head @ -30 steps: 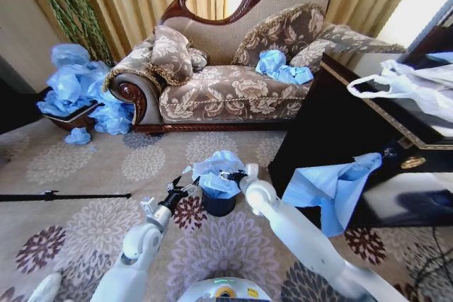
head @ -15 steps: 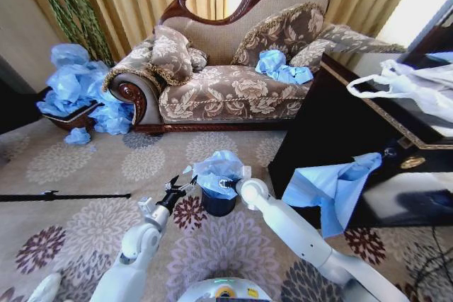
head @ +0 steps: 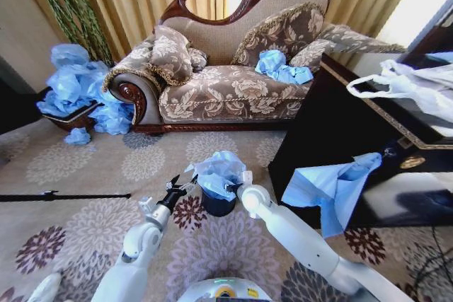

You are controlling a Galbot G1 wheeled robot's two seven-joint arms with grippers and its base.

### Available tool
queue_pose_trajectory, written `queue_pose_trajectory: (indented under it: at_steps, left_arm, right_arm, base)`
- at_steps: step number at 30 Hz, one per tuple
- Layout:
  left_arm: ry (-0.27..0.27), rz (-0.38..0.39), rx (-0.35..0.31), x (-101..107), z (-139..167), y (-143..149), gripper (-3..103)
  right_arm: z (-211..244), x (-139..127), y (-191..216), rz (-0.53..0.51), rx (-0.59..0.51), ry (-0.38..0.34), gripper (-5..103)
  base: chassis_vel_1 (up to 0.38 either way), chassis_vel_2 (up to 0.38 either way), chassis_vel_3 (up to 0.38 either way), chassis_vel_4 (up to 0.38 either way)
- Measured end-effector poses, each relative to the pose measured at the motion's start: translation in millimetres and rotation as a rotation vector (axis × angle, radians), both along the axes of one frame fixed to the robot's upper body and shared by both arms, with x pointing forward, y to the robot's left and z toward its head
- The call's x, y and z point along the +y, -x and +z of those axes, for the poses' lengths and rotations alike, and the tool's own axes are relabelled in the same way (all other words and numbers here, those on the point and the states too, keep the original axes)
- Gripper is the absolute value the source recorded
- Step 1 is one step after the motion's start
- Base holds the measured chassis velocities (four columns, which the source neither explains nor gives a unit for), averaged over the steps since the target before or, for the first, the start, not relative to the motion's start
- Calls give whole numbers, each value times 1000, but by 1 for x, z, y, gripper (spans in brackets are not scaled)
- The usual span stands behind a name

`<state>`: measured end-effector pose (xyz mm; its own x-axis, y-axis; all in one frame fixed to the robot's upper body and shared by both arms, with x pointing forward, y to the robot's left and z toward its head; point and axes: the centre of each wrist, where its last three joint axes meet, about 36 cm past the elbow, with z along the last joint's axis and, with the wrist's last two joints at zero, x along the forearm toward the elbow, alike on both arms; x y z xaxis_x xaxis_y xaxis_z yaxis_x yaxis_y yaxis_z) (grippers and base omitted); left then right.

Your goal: Place a garbage bag over the trash bin.

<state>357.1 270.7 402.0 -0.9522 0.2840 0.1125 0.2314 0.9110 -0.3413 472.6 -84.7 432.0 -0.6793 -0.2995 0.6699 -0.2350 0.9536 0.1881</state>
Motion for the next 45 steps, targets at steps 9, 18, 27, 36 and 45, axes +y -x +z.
queue_pose_trajectory:
  at_steps: [9, 18, 27, 36, 45]
  left_arm:
    - [4, 5, 2, -3, -4, 1, 100]
    - [-1, 9, 13, -8, -8, 6, 100]
    - [-3, 11, 12, -12, -5, 10, 100]
    - [2, 25, 45, -11, -18, 9, 100]
    - [-20, 72, 141, -4, -61, 5, 100]
  right_arm:
    - [18, 12, 43, 54, -95, -55, 0]
    - [25, 7, 86, 147, -149, -119, 0]
    - [-18, 11, 110, 218, -165, -83, 0]
    - [-37, 10, 111, 208, -161, -45, 0]
    - [-62, 8, 104, 183, -156, 1, 0]
  base:
    - [0, 0, 0, 0]
    - [0, 0, 0, 0]
    - [0, 0, 0, 0]
    - [0, 0, 0, 0]
    - [0, 0, 0, 0]
